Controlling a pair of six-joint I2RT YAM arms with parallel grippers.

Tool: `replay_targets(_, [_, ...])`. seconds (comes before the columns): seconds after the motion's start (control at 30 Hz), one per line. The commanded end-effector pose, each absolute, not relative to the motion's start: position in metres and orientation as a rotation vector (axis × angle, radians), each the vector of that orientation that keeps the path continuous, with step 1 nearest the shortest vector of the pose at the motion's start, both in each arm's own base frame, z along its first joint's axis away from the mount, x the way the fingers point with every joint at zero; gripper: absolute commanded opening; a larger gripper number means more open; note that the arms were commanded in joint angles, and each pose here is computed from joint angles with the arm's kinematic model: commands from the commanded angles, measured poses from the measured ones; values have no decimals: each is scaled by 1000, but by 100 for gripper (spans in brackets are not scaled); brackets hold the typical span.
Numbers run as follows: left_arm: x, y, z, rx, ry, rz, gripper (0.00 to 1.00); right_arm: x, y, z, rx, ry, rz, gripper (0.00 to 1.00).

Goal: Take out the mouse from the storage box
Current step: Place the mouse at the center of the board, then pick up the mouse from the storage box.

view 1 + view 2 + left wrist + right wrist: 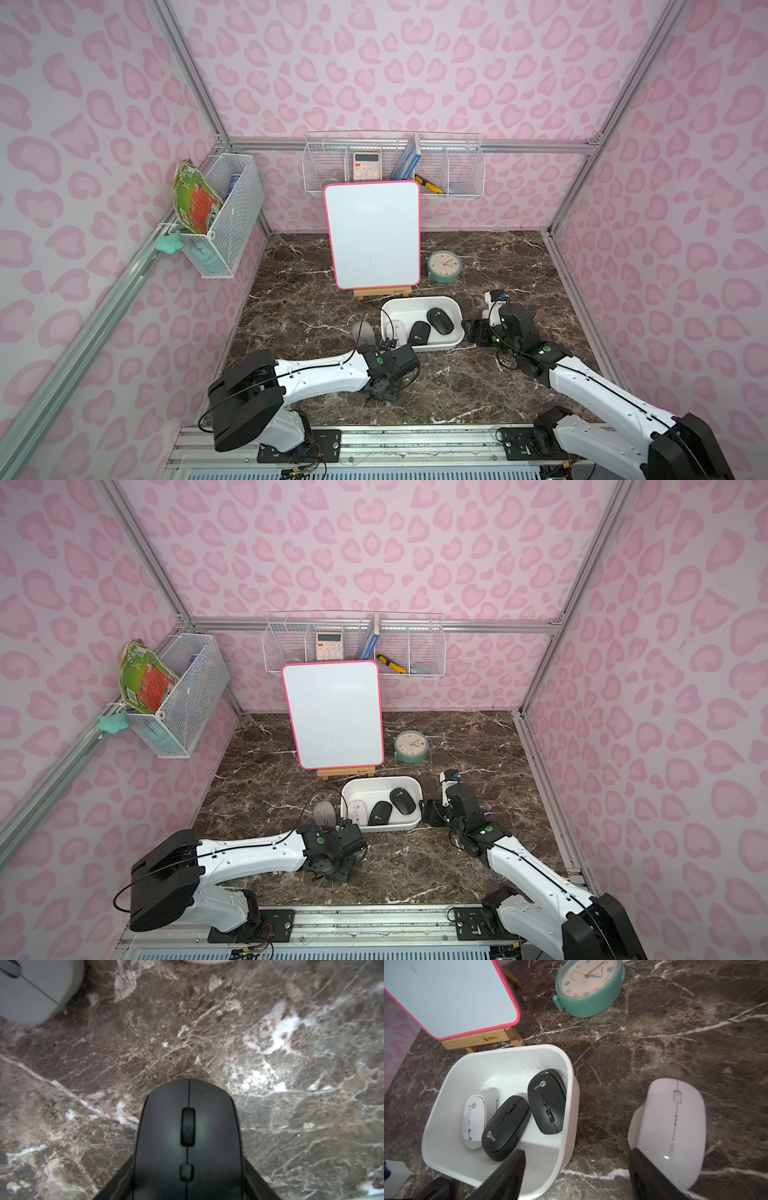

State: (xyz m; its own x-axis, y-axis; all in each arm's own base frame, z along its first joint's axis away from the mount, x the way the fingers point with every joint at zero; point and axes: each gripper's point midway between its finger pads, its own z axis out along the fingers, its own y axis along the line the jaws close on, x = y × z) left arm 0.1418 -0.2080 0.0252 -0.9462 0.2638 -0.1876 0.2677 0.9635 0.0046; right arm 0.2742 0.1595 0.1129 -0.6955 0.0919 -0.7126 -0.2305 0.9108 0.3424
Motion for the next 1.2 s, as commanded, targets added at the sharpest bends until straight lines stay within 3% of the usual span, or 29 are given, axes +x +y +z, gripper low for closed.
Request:
replay_targets(0.0, [143,-212,27,388,2925,-53,65,278,160,118,-89,2267,526,81])
replay_targets(0.33, [146,-210,36,385,2889,-74,87,277,162,122,-97,2259,526,81])
replay_targets(0.73, [198,-172,112,117,2616,-249,93,275,205,128,-270,2286,501,81])
replay_targets(1.17, [243,-102,130,-200,2382,-242,96,280,262,97,-512,2433,328,81])
